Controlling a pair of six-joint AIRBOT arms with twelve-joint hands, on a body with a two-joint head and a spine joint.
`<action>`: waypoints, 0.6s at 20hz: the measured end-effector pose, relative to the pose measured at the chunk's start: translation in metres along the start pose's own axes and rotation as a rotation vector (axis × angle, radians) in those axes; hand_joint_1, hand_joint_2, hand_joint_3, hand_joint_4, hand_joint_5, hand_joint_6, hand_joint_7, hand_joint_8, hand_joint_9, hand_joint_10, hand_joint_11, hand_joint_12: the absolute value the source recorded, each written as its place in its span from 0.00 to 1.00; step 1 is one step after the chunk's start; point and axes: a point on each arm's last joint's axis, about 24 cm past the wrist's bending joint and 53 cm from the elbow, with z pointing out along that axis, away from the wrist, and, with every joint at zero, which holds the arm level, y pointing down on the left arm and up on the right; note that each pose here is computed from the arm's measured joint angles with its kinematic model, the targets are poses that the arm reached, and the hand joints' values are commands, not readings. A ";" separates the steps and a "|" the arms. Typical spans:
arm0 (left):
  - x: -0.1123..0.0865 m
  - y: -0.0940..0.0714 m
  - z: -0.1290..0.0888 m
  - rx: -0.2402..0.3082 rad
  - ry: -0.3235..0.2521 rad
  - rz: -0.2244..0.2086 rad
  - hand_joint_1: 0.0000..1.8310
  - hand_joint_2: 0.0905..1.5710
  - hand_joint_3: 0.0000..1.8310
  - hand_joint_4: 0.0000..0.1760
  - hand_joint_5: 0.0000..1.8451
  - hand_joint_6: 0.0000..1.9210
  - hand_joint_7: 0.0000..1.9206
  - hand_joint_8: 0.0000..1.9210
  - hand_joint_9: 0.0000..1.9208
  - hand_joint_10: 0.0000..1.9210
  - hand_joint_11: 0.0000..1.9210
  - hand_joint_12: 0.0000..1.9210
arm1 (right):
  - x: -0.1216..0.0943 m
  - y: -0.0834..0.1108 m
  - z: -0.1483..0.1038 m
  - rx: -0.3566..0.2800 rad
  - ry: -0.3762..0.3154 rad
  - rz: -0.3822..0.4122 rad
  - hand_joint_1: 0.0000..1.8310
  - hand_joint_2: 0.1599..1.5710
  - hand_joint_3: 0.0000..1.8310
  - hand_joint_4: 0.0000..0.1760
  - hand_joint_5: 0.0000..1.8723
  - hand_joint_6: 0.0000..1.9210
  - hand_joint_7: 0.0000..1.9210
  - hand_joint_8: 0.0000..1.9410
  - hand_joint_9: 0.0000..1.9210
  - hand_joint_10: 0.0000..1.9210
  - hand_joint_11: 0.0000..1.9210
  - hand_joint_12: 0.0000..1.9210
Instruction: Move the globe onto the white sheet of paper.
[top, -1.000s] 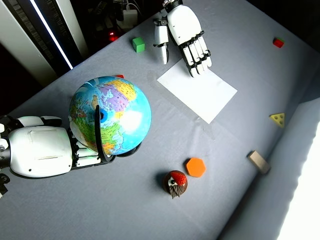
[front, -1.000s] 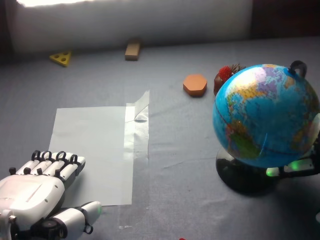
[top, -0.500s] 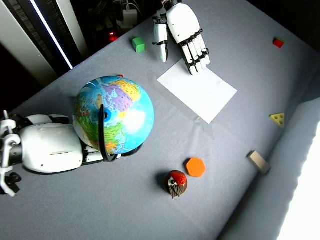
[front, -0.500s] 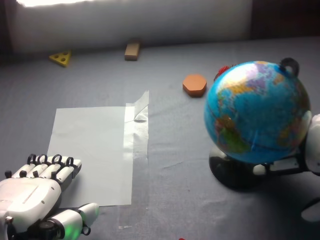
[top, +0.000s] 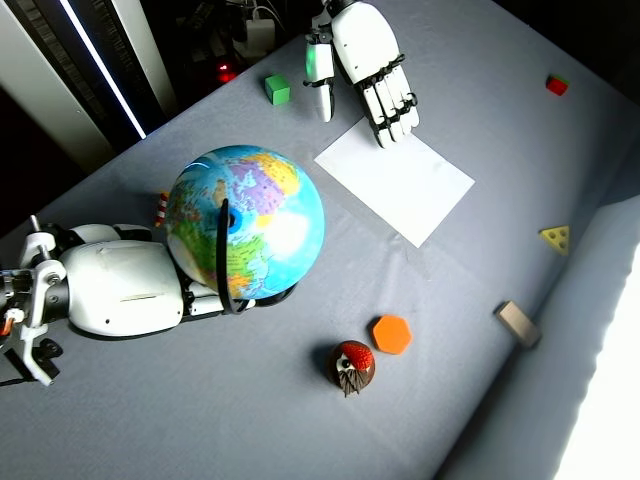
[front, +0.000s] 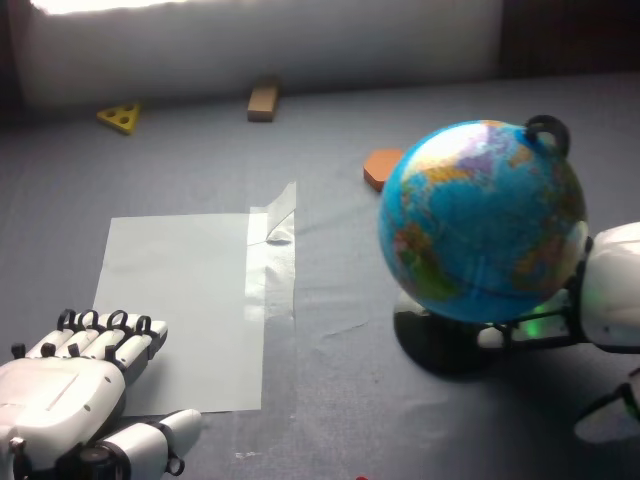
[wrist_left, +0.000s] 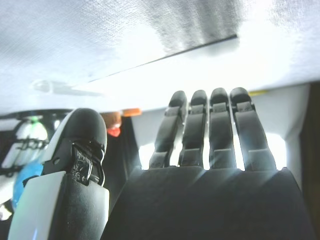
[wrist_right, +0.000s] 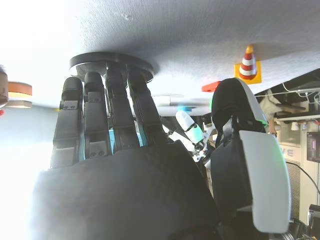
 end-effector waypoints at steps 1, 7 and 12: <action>0.002 0.000 -0.001 -0.002 0.005 -0.002 0.00 0.81 0.00 0.00 0.02 0.00 0.01 0.00 0.00 0.00 0.00 0.00 | -0.001 0.002 0.004 -0.002 -0.002 0.001 0.00 0.72 0.00 0.00 0.09 0.00 0.10 0.00 0.06 0.00 0.00 0.08; 0.006 0.007 -0.004 -0.024 0.016 -0.005 0.00 0.80 0.00 0.00 0.02 0.00 0.01 0.00 0.00 0.00 0.00 0.00 | -0.011 0.020 0.032 -0.020 -0.002 0.019 0.00 0.72 0.00 0.00 0.10 0.00 0.10 0.00 0.06 0.00 0.00 0.08; 0.008 0.004 -0.004 -0.015 0.025 -0.007 0.00 0.81 0.00 0.00 0.02 0.00 0.01 0.00 0.01 0.00 0.00 0.00 | -0.025 0.038 0.056 -0.033 -0.030 0.022 0.00 0.72 0.00 0.00 0.09 0.00 0.10 0.00 0.06 0.00 0.00 0.08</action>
